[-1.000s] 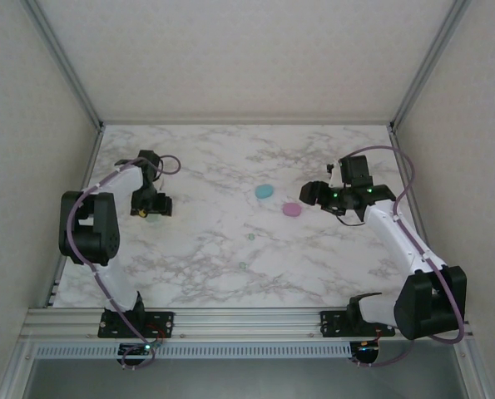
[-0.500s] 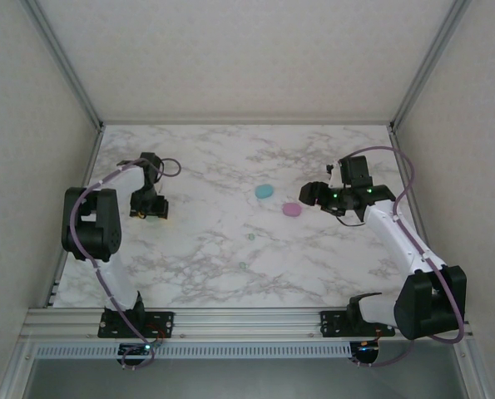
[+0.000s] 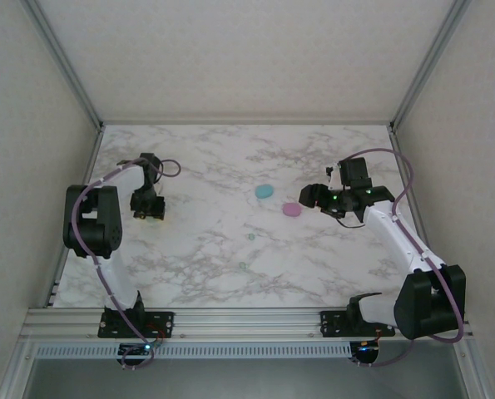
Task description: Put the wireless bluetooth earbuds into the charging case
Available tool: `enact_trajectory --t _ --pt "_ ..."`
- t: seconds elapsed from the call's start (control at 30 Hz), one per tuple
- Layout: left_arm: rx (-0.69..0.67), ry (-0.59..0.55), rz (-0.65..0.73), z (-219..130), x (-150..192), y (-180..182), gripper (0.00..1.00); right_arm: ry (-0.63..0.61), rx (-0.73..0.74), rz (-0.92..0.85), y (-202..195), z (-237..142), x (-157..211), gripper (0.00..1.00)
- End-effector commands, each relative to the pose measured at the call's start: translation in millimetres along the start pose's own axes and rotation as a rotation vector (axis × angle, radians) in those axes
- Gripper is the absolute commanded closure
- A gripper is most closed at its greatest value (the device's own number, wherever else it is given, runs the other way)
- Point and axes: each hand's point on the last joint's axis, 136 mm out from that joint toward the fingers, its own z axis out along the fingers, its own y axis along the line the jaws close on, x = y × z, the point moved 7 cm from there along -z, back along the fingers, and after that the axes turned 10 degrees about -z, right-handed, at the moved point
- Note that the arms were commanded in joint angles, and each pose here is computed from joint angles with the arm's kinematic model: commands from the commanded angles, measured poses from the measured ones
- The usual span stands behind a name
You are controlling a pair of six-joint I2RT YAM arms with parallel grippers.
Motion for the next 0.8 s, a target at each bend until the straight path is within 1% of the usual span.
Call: enact_trajectory --t 0.0,0.07,0.17,0.27,0.33,0.4,0.53,0.6,0.63,0.7,0.77 --pt "0.081 -0.005 0.015 -17 3 -5 0.68 0.018 -0.024 0.018 0 2 5 0.3" --pt "0.129 -0.038 0.026 -33 6 -11 0.7 0.019 -0.035 0.027 0 3 5 0.3" --pt "0.23 -0.101 0.104 -64 17 -30 0.71 0.007 -0.072 0.045 4 3 4 0.3" --pt "0.345 -0.213 0.278 -107 37 -62 0.72 -0.011 -0.141 0.066 12 2 -1 0.31" --pt "0.442 -0.309 0.435 -138 56 -87 0.72 -0.033 -0.202 0.08 20 -2 -7 0.32" --pt "0.548 -0.411 0.575 -164 75 -105 0.72 -0.052 -0.282 0.09 30 -7 -13 0.34" --pt "0.705 -0.616 0.82 -200 108 -121 0.74 -0.072 -0.433 0.08 54 -23 -24 0.37" --pt "0.758 -0.701 0.938 -212 123 -125 0.74 -0.07 -0.497 0.057 69 -32 -27 0.39" --pt "0.761 -0.738 0.992 -216 129 -127 0.75 -0.064 -0.528 0.037 79 -37 -28 0.4" --pt "0.756 -0.776 1.055 -221 137 -130 0.75 -0.053 -0.565 -0.001 96 -46 -28 0.41" --pt "0.743 -0.777 1.087 -226 140 -134 0.75 -0.044 -0.601 -0.034 111 -53 -29 0.41"
